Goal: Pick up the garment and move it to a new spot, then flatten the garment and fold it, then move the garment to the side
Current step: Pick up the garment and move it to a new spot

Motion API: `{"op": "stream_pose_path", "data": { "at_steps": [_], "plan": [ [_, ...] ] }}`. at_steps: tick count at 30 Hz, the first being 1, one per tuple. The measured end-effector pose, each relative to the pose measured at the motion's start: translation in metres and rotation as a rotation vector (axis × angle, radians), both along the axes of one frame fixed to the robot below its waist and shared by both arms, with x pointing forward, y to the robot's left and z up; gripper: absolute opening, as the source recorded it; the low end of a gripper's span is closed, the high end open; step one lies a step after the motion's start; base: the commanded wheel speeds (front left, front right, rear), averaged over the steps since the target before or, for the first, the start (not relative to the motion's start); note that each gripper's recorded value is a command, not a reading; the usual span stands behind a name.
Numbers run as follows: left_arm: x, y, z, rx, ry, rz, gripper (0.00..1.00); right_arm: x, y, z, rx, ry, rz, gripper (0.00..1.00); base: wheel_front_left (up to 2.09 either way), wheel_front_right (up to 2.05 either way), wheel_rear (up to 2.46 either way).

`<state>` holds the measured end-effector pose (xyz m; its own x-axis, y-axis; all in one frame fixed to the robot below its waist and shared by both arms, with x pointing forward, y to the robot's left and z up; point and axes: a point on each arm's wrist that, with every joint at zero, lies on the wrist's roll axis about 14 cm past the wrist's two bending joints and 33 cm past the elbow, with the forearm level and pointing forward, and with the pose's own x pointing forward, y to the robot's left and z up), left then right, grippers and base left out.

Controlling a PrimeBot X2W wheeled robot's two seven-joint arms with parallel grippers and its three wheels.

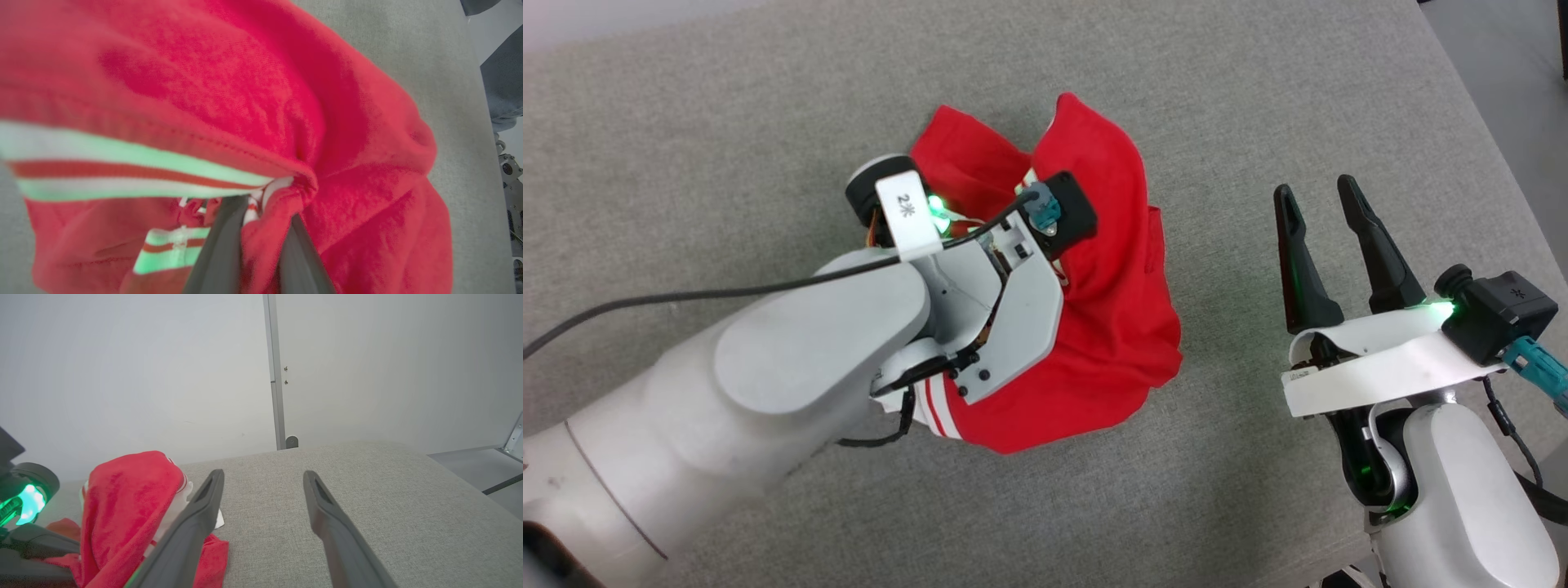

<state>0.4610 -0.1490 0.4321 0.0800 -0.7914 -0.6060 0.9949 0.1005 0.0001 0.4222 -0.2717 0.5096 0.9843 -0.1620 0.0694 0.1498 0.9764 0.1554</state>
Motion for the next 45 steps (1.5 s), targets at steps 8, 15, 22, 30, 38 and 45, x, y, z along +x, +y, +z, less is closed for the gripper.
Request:
{"op": "stream_pose_path", "data": {
  "at_steps": [8, 15, 22, 30, 38, 45],
  "plan": [
    [0.026, -0.001, 0.010, -0.108, 0.020, 0.094, 1.00, 0.005, 0.005, -0.007, 0.006, 0.013, 0.012, 1.00, 0.00, 0.00, 0.00],
    [0.050, 0.011, 0.054, -0.293, 0.036, 0.216, 1.00, 0.012, 0.011, -0.008, -0.021, 0.020, 0.057, 1.00, 0.00, 0.00, 0.00],
    [0.066, 0.062, 0.068, -0.418, 0.028, 0.399, 1.00, 0.011, 0.019, -0.016, -0.042, 0.050, 0.109, 1.00, 0.00, 0.00, 0.00],
    [0.050, 0.155, 0.031, -0.498, 0.085, 0.722, 1.00, 0.001, 0.023, -0.032, -0.073, 0.110, 0.157, 1.00, 0.00, 0.00, 0.00],
    [0.034, 0.259, 0.029, -0.609, 0.080, 1.089, 1.00, -0.003, 0.022, -0.038, -0.087, 0.150, 0.189, 1.00, 0.00, 0.00, 0.00],
    [-0.013, 0.331, 0.027, -0.578, -0.078, 1.265, 1.00, -0.017, 0.020, -0.037, -0.091, 0.167, 0.193, 1.00, 0.00, 0.00, 0.00]
  ]
}}
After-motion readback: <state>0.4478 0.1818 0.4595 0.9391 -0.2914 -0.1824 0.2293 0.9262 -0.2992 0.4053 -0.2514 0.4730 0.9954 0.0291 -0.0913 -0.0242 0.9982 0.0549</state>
